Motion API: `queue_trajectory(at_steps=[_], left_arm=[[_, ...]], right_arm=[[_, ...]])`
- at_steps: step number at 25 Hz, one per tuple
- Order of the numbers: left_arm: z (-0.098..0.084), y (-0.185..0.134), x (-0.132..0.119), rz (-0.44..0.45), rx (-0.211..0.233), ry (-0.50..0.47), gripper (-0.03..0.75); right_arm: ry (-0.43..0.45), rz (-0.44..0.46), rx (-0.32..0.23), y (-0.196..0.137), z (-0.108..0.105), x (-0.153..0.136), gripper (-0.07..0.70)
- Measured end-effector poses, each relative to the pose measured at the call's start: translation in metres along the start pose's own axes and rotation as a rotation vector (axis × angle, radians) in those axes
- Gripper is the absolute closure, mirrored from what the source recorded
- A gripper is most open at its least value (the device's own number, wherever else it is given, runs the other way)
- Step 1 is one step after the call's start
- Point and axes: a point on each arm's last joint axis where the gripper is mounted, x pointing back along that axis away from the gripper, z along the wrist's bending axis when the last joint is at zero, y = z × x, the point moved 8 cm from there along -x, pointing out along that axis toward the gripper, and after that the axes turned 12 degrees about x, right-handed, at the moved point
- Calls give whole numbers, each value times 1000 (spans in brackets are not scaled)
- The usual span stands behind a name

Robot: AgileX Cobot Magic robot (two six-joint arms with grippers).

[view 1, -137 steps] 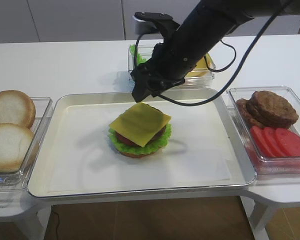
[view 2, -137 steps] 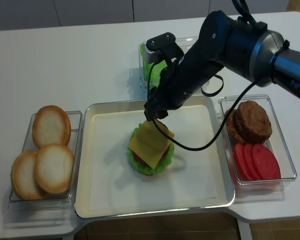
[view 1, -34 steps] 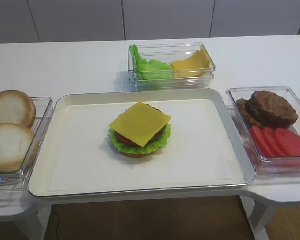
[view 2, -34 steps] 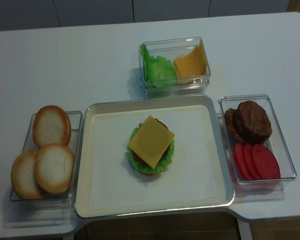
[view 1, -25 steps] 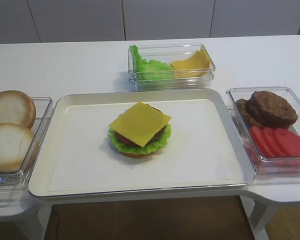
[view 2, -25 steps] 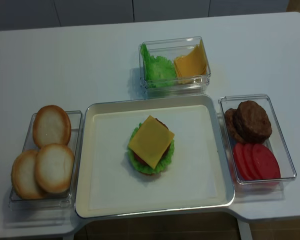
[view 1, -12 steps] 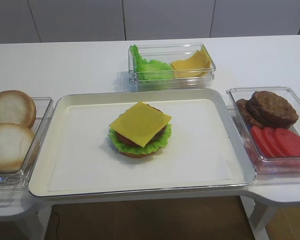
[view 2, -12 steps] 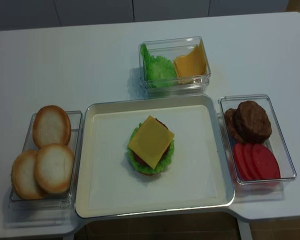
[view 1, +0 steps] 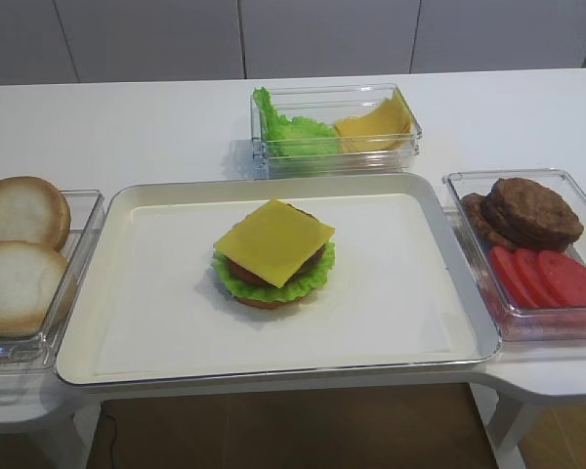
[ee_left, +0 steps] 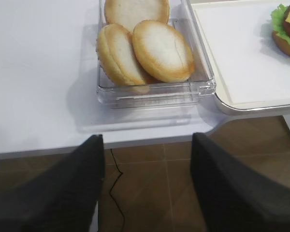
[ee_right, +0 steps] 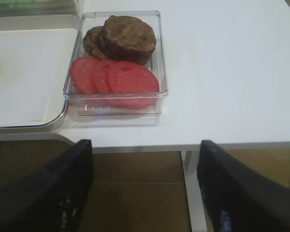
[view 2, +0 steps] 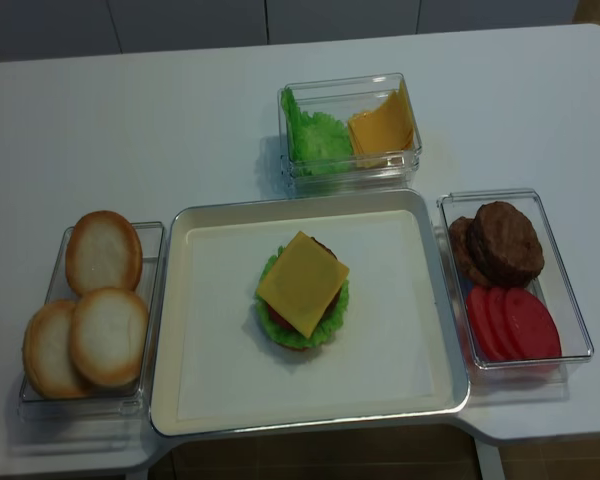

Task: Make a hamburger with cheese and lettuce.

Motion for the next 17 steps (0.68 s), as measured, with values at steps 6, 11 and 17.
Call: queue_trajectory(at_steps=[6, 11, 17], left_arm=[[0, 0, 0, 0, 0, 0, 292], [0, 0, 0, 0, 0, 0, 292], [0, 0, 0, 0, 0, 0, 292]], right_arm=[[16, -4, 21, 1, 3, 0, 123], [16, -4, 24, 1, 3, 0, 123], [16, -4, 26, 1, 3, 0, 123]])
